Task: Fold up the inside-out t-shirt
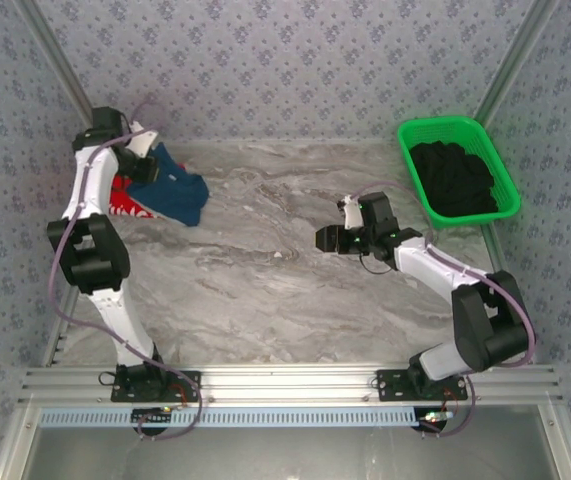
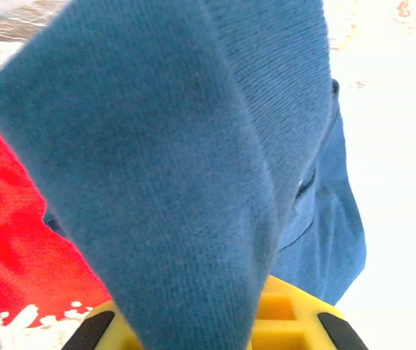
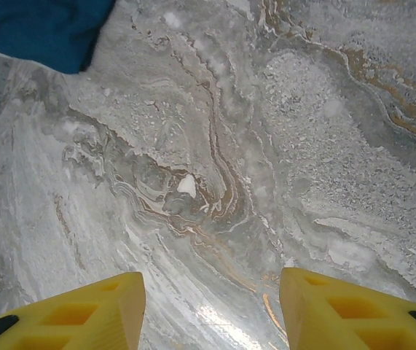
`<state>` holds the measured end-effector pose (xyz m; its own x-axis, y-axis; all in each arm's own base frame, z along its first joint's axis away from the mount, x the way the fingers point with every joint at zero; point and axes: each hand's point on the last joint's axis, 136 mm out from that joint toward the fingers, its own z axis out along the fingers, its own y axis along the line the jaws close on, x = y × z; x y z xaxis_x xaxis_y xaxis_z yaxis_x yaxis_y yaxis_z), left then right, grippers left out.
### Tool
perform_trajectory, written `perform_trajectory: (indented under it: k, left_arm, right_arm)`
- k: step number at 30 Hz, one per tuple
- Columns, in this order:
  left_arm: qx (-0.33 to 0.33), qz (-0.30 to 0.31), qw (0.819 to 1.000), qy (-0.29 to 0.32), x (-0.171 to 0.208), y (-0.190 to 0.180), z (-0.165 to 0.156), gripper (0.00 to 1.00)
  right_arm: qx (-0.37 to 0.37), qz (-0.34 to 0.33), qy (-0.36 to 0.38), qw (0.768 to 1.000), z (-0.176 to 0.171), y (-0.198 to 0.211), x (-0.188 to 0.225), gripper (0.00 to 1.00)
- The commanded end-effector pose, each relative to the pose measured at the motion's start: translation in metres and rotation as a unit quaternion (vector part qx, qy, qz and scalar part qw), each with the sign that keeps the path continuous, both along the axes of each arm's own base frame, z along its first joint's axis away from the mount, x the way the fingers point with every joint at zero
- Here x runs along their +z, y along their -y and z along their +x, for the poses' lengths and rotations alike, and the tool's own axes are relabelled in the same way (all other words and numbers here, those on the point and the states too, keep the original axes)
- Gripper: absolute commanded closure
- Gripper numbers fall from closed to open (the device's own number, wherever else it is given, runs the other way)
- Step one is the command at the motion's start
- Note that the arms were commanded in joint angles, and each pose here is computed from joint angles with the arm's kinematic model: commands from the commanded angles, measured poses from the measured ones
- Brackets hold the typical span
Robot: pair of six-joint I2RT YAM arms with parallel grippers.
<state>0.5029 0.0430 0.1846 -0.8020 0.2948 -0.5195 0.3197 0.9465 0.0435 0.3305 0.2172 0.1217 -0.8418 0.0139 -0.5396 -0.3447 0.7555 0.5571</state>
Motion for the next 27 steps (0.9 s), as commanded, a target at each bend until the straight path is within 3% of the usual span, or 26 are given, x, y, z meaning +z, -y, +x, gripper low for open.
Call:
perform_trajectory:
  k: [1, 11, 18, 27]
  left_arm:
    - [-0.021, -0.031, 0.999, 0.018, 0.013, -0.007, 0.010, 1.00]
    - [0.026, -0.043, 0.999, 0.012, -0.009, -0.060, 0.040, 1.00]
    - [0.087, -0.067, 0.994, -0.002, -0.046, -0.095, 0.055, 1.00]
    - [0.124, -0.036, 0.991, -0.019, -0.074, -0.117, 0.057, 1.00]
  right_arm:
    - [0.003, -0.001, -0.010, 1.000, 0.003, -0.002, -0.006, 0.46]
    - [0.001, -0.021, -0.033, 0.999, 0.007, -0.002, -0.024, 0.47]
    - [0.005, -0.031, -0.038, 0.999, 0.009, -0.007, -0.026, 0.47]
    - [0.007, -0.039, -0.041, 0.998, 0.009, -0.009, -0.029, 0.47]
